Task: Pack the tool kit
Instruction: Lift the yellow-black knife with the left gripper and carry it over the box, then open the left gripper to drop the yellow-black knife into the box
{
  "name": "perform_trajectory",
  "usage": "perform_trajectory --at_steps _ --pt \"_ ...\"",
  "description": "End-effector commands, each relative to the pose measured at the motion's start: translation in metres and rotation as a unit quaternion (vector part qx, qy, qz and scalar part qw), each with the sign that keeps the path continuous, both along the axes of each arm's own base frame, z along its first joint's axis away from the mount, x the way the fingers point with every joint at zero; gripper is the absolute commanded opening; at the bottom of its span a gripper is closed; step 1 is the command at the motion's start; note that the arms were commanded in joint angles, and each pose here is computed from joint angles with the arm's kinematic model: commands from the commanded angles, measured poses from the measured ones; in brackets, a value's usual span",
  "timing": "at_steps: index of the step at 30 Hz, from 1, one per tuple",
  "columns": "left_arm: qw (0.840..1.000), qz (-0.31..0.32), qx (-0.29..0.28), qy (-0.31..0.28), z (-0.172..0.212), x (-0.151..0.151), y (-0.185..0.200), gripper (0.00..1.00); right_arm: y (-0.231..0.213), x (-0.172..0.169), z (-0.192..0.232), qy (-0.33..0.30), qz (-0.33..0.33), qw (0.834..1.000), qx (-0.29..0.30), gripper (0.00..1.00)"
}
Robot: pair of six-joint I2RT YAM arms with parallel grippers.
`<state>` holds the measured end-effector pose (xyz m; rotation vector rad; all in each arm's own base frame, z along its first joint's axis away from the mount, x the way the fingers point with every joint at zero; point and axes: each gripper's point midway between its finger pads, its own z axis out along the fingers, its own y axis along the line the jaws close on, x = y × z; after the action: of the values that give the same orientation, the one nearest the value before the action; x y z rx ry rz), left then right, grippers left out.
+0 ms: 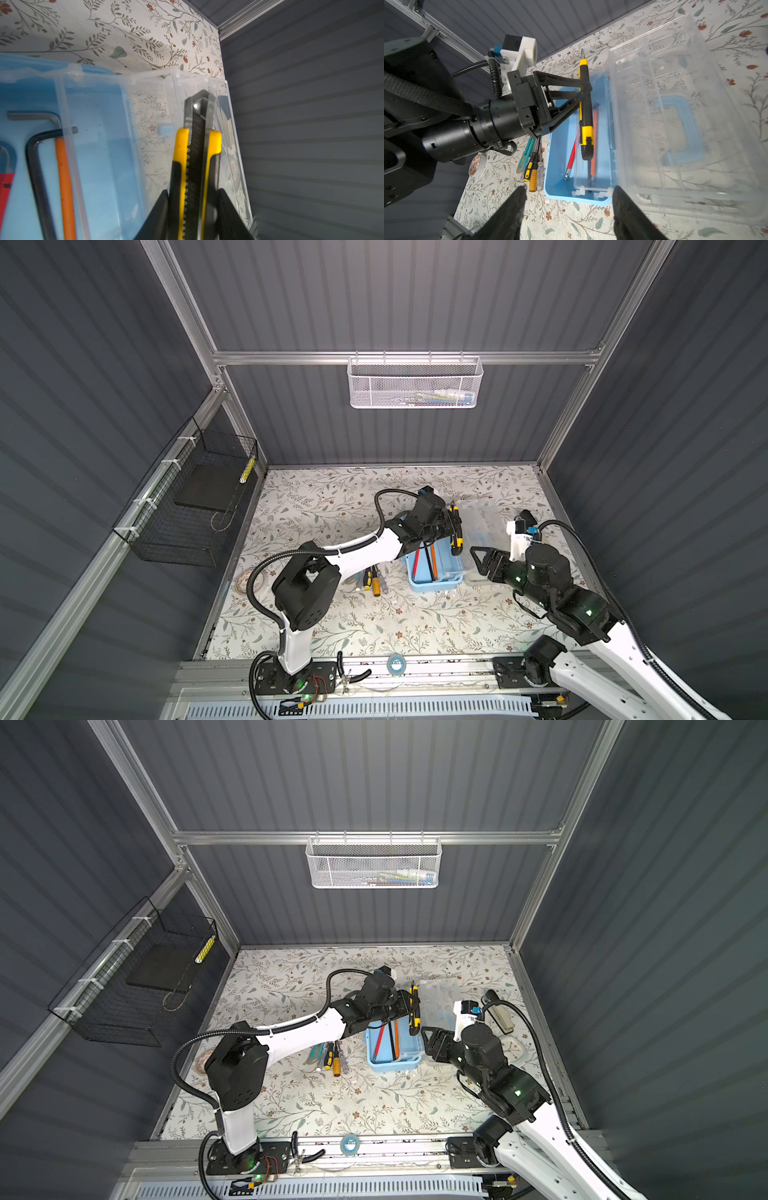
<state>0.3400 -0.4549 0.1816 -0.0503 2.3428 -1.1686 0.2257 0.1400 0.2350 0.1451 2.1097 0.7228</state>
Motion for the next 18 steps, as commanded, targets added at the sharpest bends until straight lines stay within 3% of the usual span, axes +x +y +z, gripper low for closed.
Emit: perform_trajectory --at_steps 1,8,18 --pt "1.000 0.009 -0.026 0.004 0.010 0.005 -0.013 0.24 -0.006 -0.002 -0.014 0.011 -0.005 1.000 -0.021 0.67" --pt "0.999 0.026 -0.005 0.021 -0.011 0.005 -0.008 0.27 -0.005 -0.003 -0.022 0.020 -0.002 1.000 -0.019 0.67" --pt "0.999 0.022 0.014 0.031 -0.027 0.004 -0.008 0.52 -0.001 0.001 -0.026 0.024 -0.002 1.000 -0.015 0.67"
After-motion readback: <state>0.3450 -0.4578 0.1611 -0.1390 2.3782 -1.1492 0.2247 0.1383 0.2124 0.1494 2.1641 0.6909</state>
